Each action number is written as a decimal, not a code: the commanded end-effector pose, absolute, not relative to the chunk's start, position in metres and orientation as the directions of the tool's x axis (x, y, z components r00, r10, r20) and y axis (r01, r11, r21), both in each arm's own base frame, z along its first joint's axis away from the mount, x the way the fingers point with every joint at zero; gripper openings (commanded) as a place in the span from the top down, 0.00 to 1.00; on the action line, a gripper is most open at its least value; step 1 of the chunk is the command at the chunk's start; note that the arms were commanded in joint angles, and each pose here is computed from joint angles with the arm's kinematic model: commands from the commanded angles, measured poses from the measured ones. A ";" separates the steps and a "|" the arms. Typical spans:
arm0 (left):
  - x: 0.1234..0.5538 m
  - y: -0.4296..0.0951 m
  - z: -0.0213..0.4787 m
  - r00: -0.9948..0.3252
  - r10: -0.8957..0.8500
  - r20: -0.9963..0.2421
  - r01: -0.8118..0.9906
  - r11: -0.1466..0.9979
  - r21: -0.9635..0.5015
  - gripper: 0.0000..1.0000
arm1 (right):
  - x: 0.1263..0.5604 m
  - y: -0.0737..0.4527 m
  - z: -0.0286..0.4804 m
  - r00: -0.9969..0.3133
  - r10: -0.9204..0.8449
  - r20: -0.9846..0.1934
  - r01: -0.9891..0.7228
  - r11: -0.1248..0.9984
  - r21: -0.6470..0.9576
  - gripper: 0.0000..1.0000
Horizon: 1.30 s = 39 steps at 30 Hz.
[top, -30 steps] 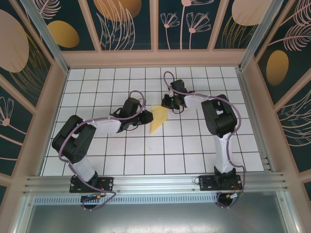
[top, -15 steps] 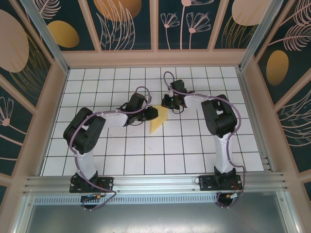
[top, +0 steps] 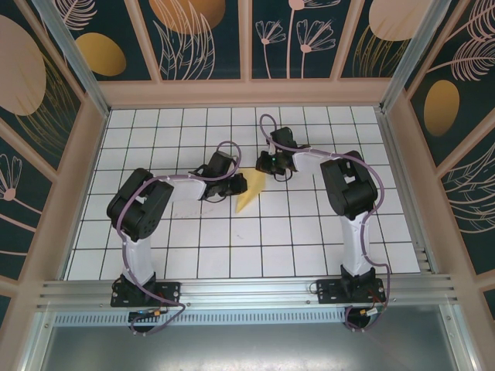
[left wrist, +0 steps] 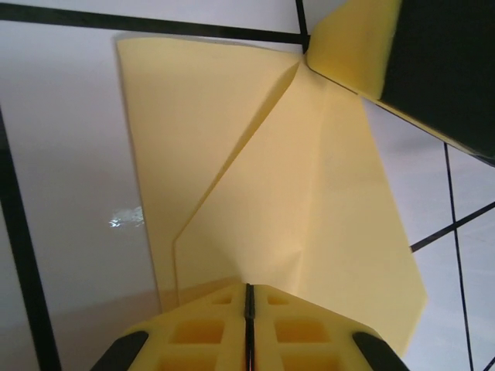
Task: Fold a paper plane with a square sheet of paper (pick it up from the middle)
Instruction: Fourth fold the wing at the center of the table.
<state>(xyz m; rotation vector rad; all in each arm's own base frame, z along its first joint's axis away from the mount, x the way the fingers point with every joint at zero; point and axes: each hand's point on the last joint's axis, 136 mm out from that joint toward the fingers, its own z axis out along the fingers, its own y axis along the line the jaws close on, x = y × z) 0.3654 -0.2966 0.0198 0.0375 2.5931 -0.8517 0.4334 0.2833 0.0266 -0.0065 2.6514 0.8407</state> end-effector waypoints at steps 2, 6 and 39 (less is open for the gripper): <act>0.366 -0.289 0.008 -0.921 -0.085 -0.379 0.138 0.841 -0.524 0.90 | 0.424 0.295 0.069 -0.923 0.080 -0.375 -0.178 0.778 0.603 0.87; 0.364 -0.287 0.005 -0.923 -0.086 -0.375 0.132 0.845 -0.518 0.91 | 0.410 0.297 0.080 -0.924 0.090 -0.372 -0.180 0.756 0.630 0.86; 0.354 -0.293 0.063 -0.894 -0.149 -0.422 0.171 0.757 -0.630 0.89 | 0.366 0.306 -0.018 -0.983 0.106 -0.153 -0.001 0.819 0.574 0.96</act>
